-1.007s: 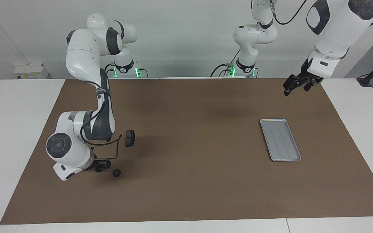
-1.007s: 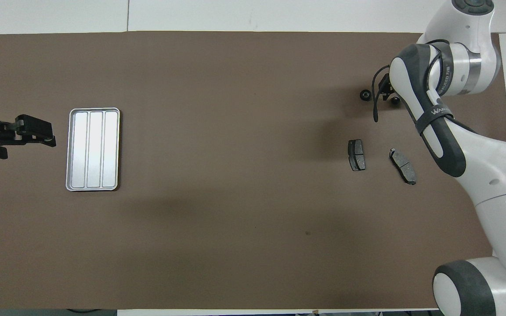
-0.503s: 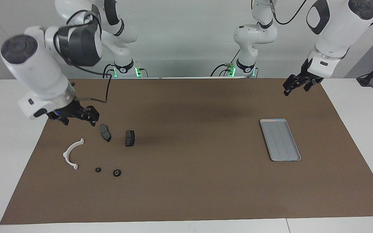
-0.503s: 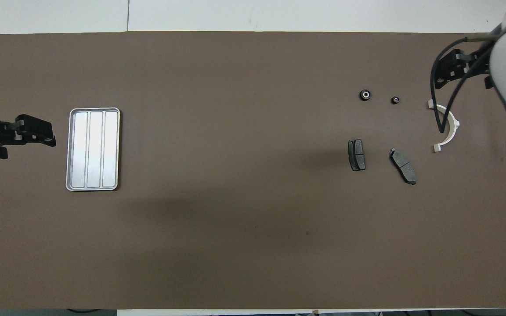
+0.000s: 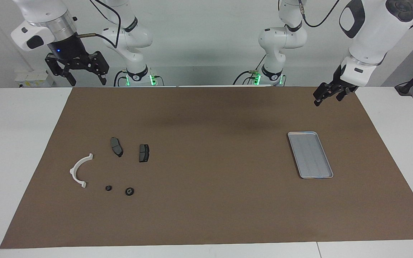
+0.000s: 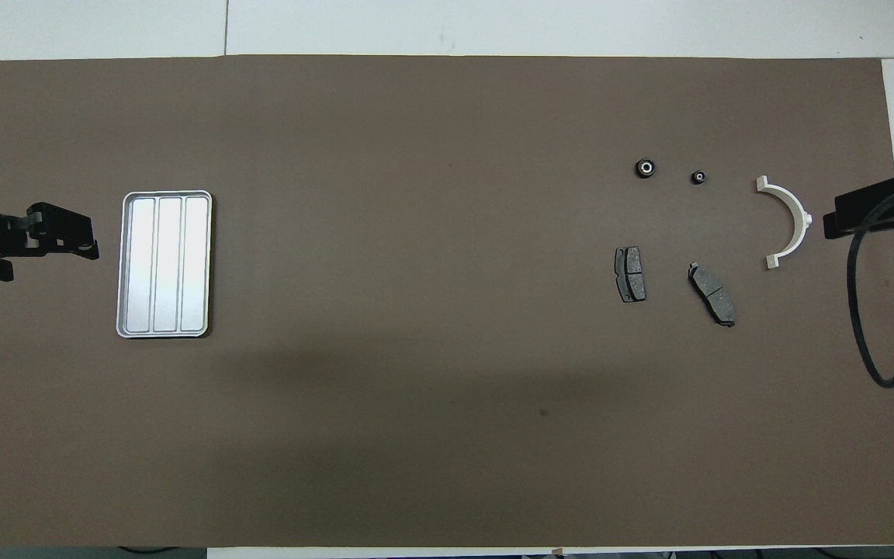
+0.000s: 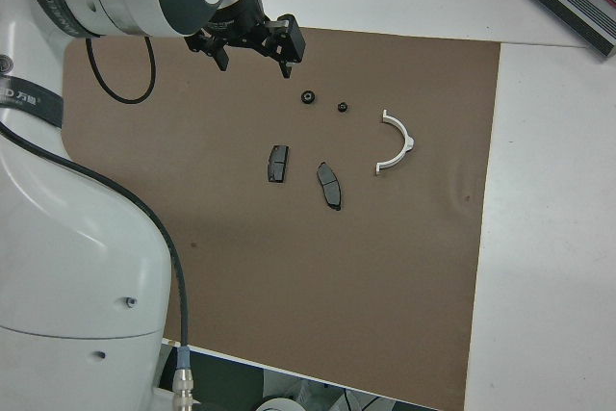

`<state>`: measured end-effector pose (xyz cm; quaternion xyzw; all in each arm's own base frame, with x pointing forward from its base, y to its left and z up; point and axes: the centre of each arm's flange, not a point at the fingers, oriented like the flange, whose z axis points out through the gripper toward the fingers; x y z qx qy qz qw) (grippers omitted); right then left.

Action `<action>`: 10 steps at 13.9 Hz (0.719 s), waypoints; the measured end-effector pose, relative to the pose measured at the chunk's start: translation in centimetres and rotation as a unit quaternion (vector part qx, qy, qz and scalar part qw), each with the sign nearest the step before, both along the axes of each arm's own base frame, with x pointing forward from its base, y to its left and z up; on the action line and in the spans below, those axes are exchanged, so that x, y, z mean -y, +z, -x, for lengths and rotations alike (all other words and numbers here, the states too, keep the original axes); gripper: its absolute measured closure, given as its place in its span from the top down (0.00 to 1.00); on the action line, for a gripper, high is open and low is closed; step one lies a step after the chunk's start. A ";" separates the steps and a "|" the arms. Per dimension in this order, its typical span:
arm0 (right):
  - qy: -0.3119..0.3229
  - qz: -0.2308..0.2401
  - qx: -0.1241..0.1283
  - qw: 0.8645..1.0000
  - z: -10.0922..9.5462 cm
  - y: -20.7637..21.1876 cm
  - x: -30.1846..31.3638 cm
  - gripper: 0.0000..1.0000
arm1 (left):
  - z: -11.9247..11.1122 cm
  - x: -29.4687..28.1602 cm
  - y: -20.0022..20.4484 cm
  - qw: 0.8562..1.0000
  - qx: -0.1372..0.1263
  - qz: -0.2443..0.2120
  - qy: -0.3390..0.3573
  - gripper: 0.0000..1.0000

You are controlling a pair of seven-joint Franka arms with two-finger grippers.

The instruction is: Place bearing gear from tray to pile

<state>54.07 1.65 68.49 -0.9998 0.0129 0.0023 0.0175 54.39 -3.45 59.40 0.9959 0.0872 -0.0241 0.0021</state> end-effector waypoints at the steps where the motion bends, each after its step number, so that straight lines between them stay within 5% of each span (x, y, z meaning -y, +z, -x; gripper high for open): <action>1: -0.002 0.000 0.001 1.000 0.0 -0.9 0.2 1.00 | 0.0 0.0 0.0 1.000 0.000 0.000 0.000 1.00; 10: -0.006 0.003 0.016 1.000 -1.2 -6.3 2.2 1.00 | 0.0 0.0 0.0 1.000 0.000 0.000 0.000 1.00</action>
